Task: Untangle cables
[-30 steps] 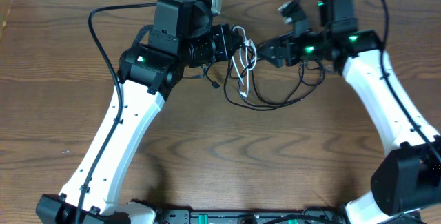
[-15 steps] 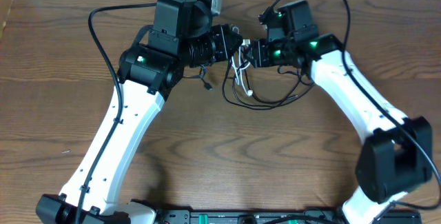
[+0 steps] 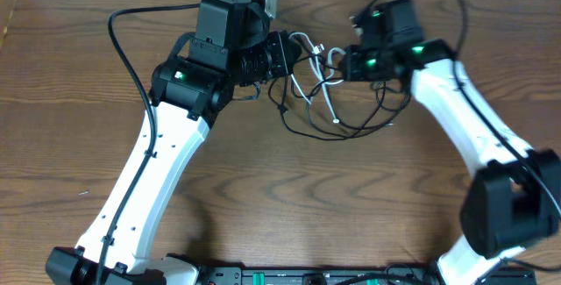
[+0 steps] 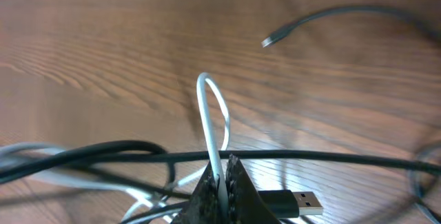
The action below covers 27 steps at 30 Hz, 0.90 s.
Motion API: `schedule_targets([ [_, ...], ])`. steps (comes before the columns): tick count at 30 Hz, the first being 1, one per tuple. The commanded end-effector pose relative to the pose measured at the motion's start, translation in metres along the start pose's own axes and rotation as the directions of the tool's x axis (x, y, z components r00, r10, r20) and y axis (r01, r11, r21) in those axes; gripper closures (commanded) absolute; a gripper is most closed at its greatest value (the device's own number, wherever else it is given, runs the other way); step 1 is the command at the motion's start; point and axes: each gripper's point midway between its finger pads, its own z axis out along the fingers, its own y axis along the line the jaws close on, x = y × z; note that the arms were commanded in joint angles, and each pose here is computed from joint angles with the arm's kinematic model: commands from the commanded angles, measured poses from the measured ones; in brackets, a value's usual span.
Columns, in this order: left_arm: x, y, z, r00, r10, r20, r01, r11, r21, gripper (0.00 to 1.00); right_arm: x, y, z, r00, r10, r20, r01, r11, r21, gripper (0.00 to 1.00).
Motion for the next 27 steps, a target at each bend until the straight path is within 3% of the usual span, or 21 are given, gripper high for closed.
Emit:
schedule_targets([
  [1, -0.008, 0.012, -0.003, 0.999, 0.008, 0.044, -0.005, 0.997, -0.079, 0.92, -0.016, 0.011, -0.055, 0.995, -0.051, 0.085, 0.058, 0.995, -0.076, 0.99],
  [13, -0.005, 0.019, -0.003, 0.999, 0.001, 0.039, 0.004, 0.993, -0.117, 0.92, -0.027, -0.001, -0.159, 0.974, 0.001, 0.225, 0.043, 0.981, -0.188, 0.99],
  [27, 0.011, 0.052, 0.008, 0.999, -0.026, -0.026, 0.019, 0.969, -0.248, 0.92, -0.034, -0.055, -0.203, 0.946, 0.101, 0.308, -0.057, 0.987, -0.15, 0.99],
])
